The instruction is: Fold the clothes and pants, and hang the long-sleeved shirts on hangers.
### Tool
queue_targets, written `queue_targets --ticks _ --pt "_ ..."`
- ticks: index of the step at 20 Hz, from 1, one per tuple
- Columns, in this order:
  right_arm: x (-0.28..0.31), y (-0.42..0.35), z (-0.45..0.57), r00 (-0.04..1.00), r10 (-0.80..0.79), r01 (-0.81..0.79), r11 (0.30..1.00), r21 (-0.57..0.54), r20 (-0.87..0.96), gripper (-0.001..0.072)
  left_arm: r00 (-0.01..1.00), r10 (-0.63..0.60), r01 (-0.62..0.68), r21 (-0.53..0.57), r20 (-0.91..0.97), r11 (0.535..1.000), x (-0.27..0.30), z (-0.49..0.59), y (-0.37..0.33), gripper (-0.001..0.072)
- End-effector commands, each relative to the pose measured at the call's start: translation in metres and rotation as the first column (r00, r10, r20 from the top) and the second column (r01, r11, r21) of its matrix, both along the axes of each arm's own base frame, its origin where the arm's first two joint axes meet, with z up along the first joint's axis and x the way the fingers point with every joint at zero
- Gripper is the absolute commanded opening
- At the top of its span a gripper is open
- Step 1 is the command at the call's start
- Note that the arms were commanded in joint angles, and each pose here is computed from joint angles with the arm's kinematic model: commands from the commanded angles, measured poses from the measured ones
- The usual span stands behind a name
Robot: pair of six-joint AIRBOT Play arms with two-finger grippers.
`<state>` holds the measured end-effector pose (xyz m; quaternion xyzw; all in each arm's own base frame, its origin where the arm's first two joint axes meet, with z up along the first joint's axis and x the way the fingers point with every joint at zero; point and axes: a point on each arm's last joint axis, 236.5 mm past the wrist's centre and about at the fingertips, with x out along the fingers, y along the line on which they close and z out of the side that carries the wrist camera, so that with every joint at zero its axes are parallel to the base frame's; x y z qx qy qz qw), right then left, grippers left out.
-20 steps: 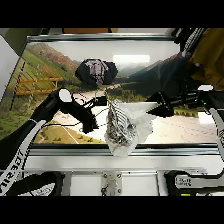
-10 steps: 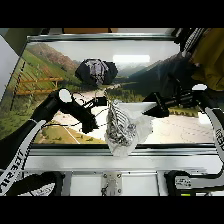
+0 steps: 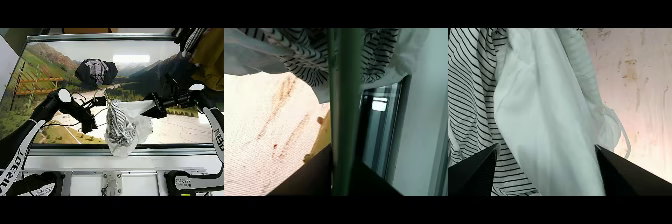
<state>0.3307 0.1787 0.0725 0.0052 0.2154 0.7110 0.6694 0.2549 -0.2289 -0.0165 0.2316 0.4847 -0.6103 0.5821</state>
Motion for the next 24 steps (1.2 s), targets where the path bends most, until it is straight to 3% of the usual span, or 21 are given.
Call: queue_targets --ticks 1,10,11,13,14,24 --pt "-0.001 0.0012 0.0008 1.0 0.004 -0.004 1.0 0.005 -0.001 0.0657 1.0 0.001 -0.001 -0.005 0.001 1.0 0.0004 0.0003 -0.0013 0.0011" --pt "-0.001 0.0014 0.0008 1.0 0.005 -0.005 1.0 0.005 -0.001 0.0652 1.0 0.002 -0.002 -0.005 0.004 1.0 0.0012 0.0003 -0.0015 0.0011" --pt "-0.0009 0.0013 0.0008 1.0 0.004 -0.004 1.0 0.005 -0.001 0.0607 1.0 0.002 -0.002 -0.005 0.004 1.0 0.0012 0.0002 -0.0014 0.0012" --pt "-0.0011 0.0013 0.0009 1.0 0.005 -0.005 1.0 0.005 -0.001 0.0085 1.0 0.002 -0.002 -0.005 0.004 1.0 0.0012 0.0002 -0.0014 0.0012" --pt "-0.001 0.0013 0.0008 1.0 0.005 -0.005 1.0 0.005 -0.001 0.0026 1.0 0.003 -0.003 -0.005 0.004 1.0 0.0013 0.0002 -0.0014 0.0012" --pt "-0.0009 0.0013 0.0008 1.0 0.004 -0.004 1.0 0.005 0.0 0.0018 1.0 0.002 -0.002 -0.004 0.005 1.0 0.0013 0.0 -0.0011 0.0011"
